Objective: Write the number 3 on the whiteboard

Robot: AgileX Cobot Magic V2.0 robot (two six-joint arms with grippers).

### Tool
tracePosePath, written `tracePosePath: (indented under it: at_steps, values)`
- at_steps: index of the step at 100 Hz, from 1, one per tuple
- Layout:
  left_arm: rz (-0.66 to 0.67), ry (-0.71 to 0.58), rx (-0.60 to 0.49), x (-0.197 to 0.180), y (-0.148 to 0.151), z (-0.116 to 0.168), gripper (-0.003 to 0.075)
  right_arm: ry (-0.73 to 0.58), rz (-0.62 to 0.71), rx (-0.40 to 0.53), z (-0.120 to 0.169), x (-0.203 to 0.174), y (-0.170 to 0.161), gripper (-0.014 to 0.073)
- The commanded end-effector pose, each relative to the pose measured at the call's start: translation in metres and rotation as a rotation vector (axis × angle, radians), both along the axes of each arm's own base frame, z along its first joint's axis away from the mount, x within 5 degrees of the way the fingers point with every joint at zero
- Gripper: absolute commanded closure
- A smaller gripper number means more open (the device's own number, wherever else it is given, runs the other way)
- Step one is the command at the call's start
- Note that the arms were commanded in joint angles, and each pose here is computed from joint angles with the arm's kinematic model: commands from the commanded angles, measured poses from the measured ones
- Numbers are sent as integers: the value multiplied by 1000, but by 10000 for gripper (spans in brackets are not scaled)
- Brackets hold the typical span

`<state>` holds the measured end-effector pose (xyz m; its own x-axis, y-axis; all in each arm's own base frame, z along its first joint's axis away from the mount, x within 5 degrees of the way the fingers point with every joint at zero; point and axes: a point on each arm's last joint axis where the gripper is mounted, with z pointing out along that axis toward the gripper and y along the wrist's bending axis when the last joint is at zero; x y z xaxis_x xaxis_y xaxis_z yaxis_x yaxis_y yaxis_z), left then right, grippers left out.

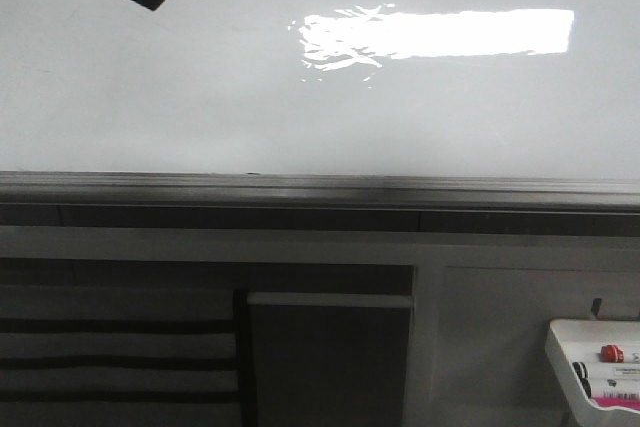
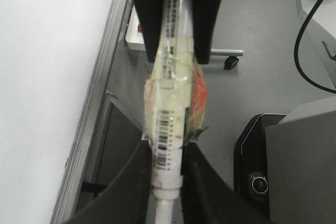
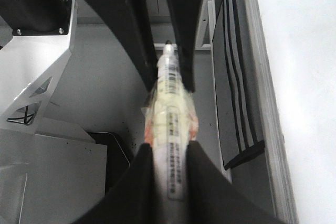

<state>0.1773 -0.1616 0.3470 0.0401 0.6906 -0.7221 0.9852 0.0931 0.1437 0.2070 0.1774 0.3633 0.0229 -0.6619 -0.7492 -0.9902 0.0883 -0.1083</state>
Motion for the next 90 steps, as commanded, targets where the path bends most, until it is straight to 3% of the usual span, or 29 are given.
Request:
tracePosePath:
  at_steps: [1, 5, 17, 24, 58, 77, 90]
  values:
    - [76, -60, -124, 0, -3, 23, 696, -38, -2, 76, 20, -5, 0, 656]
    - [83, -87, -119, 2, -3, 23, 642, -39, -4, 76, 20, -5, 0, 656]
    - [87, -109, -108, 3, -3, 23, 384, -42, -11, 75, 20, -4, 0, 656]
    - [88, -105, -114, 3, -4, 23, 320, -54, -47, 71, 21, -3, -2, 656]
    - [98, -98, -113, 3, -3, 23, 371, -139, -334, -40, 43, -19, -42, 656]
    - [206, -49, -149, -8, 21, 30, 416, -147, -504, 30, 45, -37, -69, 656]
    - [265, -43, -194, -29, 41, 24, 444, -69, -693, 113, 28, -44, -88, 656]
